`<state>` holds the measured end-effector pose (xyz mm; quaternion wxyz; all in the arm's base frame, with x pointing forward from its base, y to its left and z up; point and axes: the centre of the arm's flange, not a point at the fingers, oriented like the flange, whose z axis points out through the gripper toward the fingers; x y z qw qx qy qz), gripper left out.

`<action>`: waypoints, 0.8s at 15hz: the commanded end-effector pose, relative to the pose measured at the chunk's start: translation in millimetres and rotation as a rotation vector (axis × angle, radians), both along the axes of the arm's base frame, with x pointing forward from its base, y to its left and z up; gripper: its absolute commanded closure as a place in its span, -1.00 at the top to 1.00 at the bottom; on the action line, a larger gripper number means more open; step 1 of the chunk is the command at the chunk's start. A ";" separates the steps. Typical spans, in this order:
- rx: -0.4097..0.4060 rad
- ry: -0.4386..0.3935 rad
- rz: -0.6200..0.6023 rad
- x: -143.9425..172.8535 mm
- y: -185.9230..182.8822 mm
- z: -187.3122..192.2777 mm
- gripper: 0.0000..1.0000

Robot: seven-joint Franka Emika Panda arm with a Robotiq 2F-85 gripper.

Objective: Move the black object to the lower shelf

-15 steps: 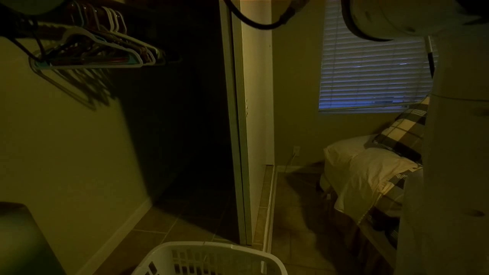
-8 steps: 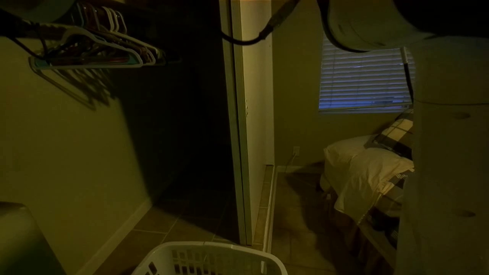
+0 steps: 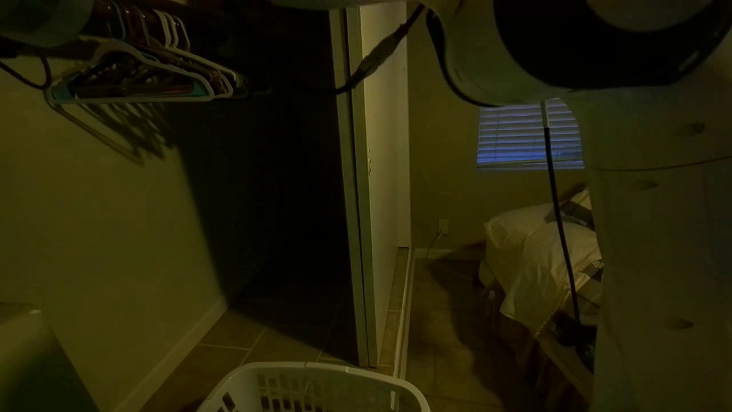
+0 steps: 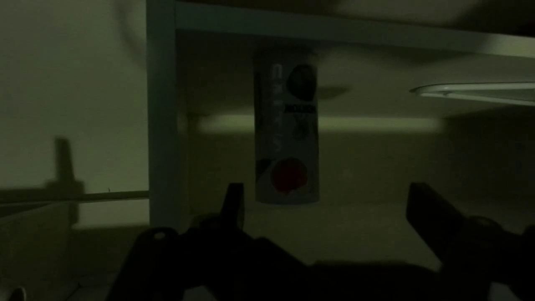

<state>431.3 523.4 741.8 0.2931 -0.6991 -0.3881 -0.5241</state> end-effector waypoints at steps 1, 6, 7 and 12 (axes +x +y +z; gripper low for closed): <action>0.014 0.001 0.000 13.6 24.3 7.0 0.90; 0.022 -0.013 -0.008 20.2 30.5 4.5 0.60; 0.024 -0.015 -0.008 21.1 31.0 5.0 0.81; 0.025 -0.018 -0.021 25.4 33.5 3.1 0.95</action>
